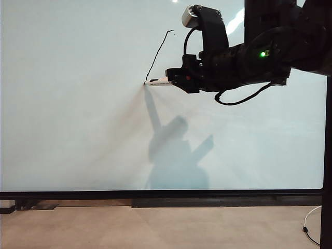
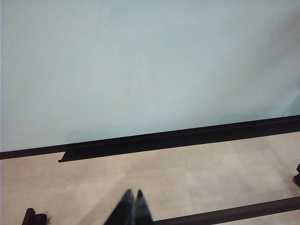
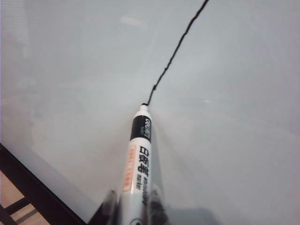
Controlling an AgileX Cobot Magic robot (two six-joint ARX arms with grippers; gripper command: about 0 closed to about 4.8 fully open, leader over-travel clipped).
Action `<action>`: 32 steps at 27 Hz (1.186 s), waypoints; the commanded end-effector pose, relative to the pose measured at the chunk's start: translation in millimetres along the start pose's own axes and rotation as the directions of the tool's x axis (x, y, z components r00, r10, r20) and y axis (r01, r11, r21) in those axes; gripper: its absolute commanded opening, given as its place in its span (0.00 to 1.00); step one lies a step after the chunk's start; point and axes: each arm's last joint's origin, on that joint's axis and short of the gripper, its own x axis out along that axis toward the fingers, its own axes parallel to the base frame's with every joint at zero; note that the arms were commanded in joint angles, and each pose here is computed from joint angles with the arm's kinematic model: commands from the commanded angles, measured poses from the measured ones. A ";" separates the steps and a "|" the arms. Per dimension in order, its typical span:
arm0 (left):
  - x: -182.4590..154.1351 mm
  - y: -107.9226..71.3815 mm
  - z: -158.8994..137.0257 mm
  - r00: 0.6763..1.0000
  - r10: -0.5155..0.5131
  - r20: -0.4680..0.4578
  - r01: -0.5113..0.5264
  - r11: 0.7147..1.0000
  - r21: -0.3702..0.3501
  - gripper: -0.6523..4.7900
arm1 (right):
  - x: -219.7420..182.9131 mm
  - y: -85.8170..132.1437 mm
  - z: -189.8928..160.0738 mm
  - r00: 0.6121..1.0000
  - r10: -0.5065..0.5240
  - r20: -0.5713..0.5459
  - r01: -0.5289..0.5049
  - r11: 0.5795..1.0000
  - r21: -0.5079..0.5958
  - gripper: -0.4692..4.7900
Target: Pick up the pen on the shelf to the right of the whiteboard and draw a triangle.
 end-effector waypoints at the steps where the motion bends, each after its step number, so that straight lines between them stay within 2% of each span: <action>1: -0.3 0.0 1.7 1.000 -0.002 0.009 0.002 1.000 0.001 0.11 | 8.1 2.7 1.9 0.999 0.026 0.031 -0.026 1.000 0.010 0.08; 17: -0.4 0.1 1.8 1.000 -0.002 0.009 0.002 1.000 0.001 0.11 | 23.2 21.7 -17.7 0.997 0.078 -0.015 -0.077 0.996 0.032 0.08; 32: -0.3 0.0 1.7 1.000 -0.002 0.009 0.002 1.000 0.001 0.11 | 23.2 19.5 -17.1 0.999 0.046 -0.011 -0.046 0.999 0.027 0.08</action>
